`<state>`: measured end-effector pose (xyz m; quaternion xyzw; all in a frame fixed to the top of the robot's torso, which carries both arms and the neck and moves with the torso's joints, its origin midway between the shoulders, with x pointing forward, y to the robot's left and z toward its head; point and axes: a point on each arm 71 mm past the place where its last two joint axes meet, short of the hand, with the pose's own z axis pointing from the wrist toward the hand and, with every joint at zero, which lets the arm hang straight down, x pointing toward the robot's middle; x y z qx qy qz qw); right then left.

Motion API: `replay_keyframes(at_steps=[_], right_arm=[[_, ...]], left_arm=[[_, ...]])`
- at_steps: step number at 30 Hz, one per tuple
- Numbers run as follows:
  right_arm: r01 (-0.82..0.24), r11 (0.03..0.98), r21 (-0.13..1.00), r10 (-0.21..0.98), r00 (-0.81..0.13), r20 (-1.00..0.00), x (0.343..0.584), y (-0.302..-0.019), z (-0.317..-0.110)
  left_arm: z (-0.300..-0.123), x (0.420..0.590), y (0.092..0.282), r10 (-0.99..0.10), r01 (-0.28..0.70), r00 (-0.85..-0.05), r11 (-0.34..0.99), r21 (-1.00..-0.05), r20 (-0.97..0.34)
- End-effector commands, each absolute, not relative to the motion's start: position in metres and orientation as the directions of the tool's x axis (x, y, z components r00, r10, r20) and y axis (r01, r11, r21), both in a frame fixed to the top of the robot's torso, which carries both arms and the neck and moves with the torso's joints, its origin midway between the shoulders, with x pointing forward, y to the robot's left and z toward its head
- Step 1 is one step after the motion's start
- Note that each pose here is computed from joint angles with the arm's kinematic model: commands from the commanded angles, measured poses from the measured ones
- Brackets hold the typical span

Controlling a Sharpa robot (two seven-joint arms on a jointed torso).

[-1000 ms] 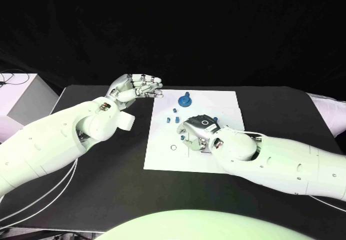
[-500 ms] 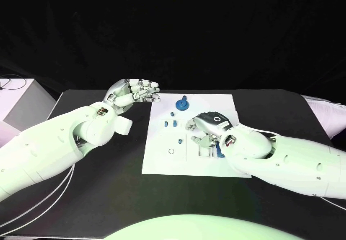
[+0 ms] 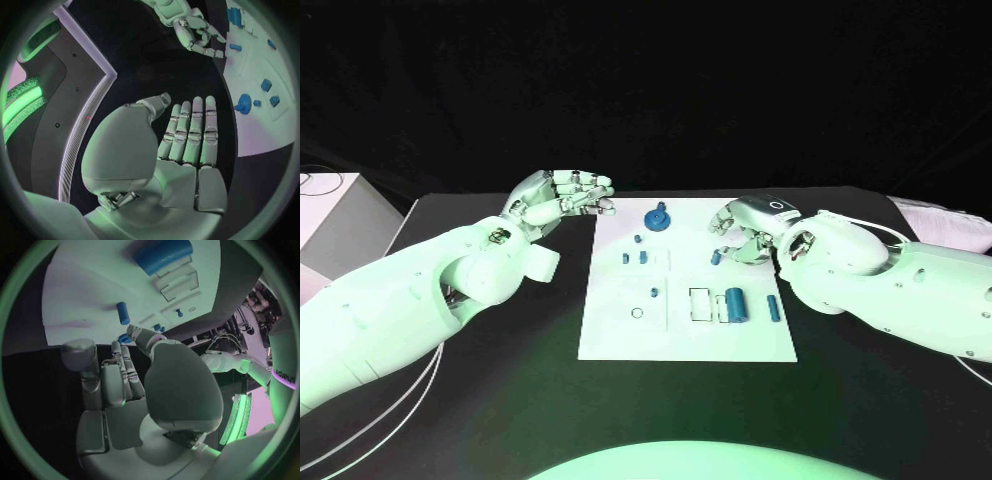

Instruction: Assemble the parts on the task board

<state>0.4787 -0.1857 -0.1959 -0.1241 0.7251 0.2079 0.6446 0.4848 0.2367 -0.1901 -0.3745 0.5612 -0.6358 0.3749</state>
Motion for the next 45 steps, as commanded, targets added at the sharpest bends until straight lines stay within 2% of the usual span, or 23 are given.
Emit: replay_keyframes(at_steps=[1, 23, 37, 45], right_arm=[[-0.475, 0.874, 0.104, 0.020, -0.180, -0.983, 0.481, -0.185, -0.201], [-0.485, 0.873, 0.059, -0.066, -0.237, -0.969, 0.486, -0.175, -0.219], [-0.491, 0.868, 0.072, -0.057, -0.242, -0.969, 0.484, -0.169, -0.226], [-0.472, 0.877, 0.088, -0.008, -0.196, -0.981, 0.484, -0.168, -0.223]], left_arm=[[-0.190, 0.484, 0.234, -0.888, 0.061, -0.455, -0.098, -0.993, 0.059], [-0.190, 0.484, 0.236, -0.890, 0.059, -0.453, -0.095, -0.994, 0.058], [-0.190, 0.484, 0.236, -0.891, 0.061, -0.450, -0.095, -0.994, 0.057], [-0.190, 0.484, 0.236, -0.892, 0.059, -0.449, -0.093, -0.994, 0.057]])
